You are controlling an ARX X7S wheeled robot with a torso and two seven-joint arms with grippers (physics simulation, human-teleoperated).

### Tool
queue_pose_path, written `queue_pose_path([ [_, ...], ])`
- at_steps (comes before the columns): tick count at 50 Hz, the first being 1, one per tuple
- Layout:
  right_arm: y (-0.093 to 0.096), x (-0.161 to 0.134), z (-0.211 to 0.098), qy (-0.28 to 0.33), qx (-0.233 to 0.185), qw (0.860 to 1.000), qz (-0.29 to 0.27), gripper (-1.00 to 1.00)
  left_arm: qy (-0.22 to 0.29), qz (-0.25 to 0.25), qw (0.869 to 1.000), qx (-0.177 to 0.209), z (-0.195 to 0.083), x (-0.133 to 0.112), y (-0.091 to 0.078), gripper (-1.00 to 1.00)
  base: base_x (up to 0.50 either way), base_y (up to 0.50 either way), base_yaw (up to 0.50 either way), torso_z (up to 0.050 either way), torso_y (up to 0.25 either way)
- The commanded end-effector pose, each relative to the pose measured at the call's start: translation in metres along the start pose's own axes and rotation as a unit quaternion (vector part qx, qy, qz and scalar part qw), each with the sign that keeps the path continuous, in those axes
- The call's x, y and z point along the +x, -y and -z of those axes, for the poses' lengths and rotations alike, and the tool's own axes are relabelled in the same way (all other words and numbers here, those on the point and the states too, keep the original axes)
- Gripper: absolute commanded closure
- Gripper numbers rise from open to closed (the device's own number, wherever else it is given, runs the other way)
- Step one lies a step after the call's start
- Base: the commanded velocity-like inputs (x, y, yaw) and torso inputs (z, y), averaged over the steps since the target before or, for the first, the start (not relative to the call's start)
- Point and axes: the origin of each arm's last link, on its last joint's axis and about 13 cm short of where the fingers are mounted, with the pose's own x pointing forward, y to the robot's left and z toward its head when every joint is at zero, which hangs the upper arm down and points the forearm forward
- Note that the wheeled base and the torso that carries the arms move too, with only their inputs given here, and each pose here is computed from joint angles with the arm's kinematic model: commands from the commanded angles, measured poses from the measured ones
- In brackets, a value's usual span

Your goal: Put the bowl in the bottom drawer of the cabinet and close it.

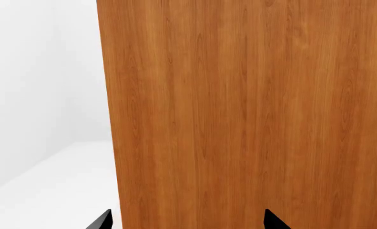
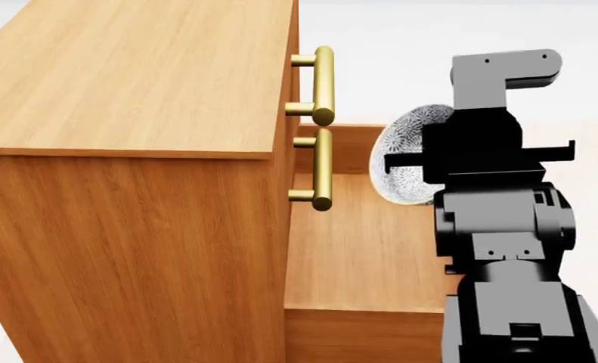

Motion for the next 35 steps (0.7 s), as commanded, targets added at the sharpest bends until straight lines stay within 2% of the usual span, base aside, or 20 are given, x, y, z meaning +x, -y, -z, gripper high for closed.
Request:
queue_pose_path([
  [1, -0.002, 0.001, 0.004, 0.000, -0.011, 1.000, -0.007, 1.00, 0.000, 0.000, 1.000, 0.000, 0.000, 0.000, 0.000, -1.00, 0.00, 0.00, 0.00, 0.000, 0.000],
  [35, -0.011, 0.003, 0.015, -0.007, -0.025, 0.999, -0.028, 1.00, 0.001, 0.000, 1.000, 0.000, 0.001, 0.000, 0.000, -1.00, 0.00, 0.00, 0.00, 0.000, 0.000],
])
